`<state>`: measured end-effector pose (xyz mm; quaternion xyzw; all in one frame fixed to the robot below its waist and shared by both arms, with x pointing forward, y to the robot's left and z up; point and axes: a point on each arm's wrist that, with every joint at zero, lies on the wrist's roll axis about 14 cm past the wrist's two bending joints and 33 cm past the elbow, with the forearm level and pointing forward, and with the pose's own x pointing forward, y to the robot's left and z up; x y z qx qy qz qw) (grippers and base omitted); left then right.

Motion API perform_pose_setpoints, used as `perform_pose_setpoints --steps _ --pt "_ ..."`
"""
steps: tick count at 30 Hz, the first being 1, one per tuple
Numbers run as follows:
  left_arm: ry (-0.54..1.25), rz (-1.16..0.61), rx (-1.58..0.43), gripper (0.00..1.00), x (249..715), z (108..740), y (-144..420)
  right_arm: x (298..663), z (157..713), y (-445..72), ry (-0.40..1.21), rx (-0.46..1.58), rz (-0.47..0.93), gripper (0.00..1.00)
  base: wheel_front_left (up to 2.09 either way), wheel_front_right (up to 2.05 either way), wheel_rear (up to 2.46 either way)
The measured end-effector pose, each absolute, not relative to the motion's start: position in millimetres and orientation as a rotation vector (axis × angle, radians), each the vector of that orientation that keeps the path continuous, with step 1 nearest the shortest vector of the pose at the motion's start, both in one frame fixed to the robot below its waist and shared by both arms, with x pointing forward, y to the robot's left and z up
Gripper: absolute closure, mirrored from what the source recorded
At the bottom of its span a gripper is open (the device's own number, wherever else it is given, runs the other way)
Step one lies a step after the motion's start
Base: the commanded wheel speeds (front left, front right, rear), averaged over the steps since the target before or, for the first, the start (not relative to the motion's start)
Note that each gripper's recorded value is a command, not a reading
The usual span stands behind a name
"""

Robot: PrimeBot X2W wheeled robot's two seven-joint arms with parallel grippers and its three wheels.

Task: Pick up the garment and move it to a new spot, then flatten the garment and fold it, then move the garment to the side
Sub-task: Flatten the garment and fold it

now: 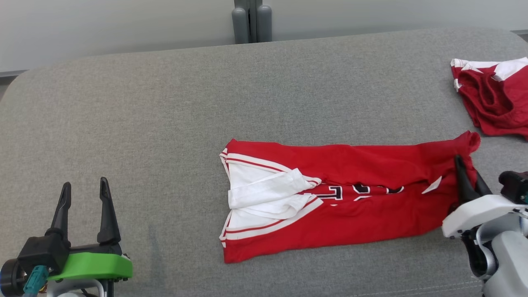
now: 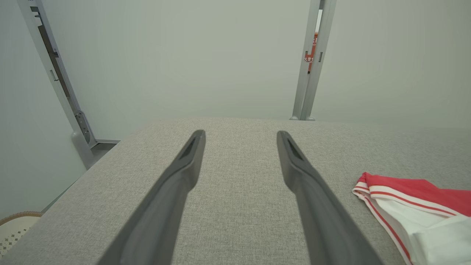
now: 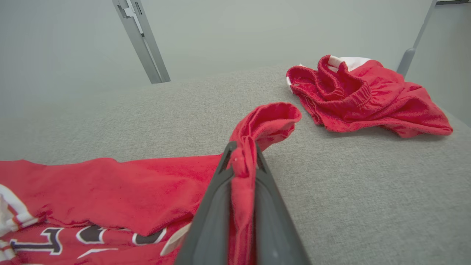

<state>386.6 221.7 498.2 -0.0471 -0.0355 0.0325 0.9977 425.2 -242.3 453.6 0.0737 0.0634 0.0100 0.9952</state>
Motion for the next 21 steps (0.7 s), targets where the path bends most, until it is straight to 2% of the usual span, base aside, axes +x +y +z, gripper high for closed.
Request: perform_pose_setpoints --steps 10,21 --pt "-0.064 0.066 -0.102 0.0 381.9 496.3 221.5 427.5 482.3 -123.6 0.072 0.206 0.31 1.0 0.0 0.0 0.0" --pt "-0.054 0.082 -0.123 0.0 376.1 492.9 225.1 422.4 493.5 -17.0 0.088 0.293 0.547 1.0 0.0 0.0 0.0"
